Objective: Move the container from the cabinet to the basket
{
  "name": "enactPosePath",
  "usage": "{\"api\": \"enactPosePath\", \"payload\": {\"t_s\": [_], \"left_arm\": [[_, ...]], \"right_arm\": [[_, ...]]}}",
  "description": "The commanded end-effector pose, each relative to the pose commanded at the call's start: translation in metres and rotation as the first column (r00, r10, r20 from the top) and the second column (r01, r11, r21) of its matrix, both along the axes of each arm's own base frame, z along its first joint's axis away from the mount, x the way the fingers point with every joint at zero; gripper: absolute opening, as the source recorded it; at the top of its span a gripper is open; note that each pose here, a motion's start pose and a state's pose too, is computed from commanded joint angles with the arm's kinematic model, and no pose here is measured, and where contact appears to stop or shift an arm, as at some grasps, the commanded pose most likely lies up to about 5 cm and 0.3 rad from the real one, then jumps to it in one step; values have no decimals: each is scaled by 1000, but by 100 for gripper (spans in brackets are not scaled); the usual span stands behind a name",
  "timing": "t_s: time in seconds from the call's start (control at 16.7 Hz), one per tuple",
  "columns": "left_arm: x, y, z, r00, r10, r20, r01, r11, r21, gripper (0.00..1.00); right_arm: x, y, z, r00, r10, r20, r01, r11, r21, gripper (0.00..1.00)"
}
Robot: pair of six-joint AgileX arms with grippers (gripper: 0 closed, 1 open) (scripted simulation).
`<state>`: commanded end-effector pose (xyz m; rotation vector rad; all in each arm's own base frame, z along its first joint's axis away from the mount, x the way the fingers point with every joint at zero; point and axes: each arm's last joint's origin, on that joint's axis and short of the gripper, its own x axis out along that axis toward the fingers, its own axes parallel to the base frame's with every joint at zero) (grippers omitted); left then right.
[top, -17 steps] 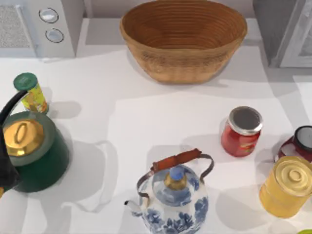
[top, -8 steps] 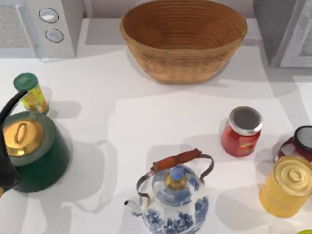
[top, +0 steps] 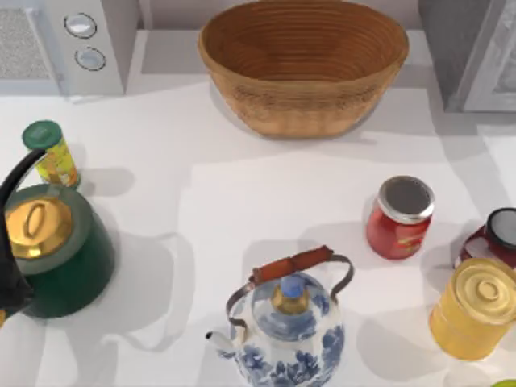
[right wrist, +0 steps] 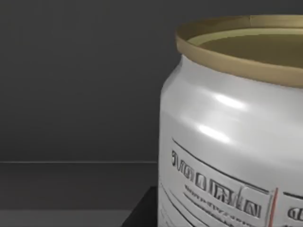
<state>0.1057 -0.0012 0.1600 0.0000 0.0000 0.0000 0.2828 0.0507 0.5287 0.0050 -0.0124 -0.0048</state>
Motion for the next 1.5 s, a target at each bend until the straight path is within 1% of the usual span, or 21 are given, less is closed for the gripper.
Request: {"api": "enactPosePath", "payload": {"t_s": [0.18,0.36,0.48,0.6,0.96,1.14,1.26,1.38,1.5], "left_arm": [[0,0,0,1000,0,0,0,1000,0,100],[0,0,0,1000,0,0,0,1000,0,100],[0,0,0,1000,0,0,0,1000,0,100],[0,0,0,1000,0,0,0,1000,0,100],[0,0,0,1000,0,0,0,1000,0,100],[0,0,0,1000,0,0,0,1000,0,100],[0,0,0,1000,0,0,0,1000,0,100],[0,0,0,1000,0,0,0,1000,0,100],[0,0,0,1000,0,0,0,1000,0,100]], "right_arm": [[-56,3,21,1000,1,1,-1,1000,0,0],[-112,-2,34,1000,0,-6,0,1000,-3,0],[-135,-6,38,1000,-3,-2,3,1000,-3,0],[-140,-7,38,1000,-4,-3,4,1000,-3,0],[-137,-8,33,1000,-11,-14,10,1000,-5,0],[-142,-13,17,1000,-21,-22,21,1000,-6,0],[-145,-18,-3,999,-25,-33,25,1000,-8,0],[-149,-23,-32,998,-27,-51,26,1000,-12,0],[-153,-28,-71,997,-26,-75,25,1000,-15,0]]}}
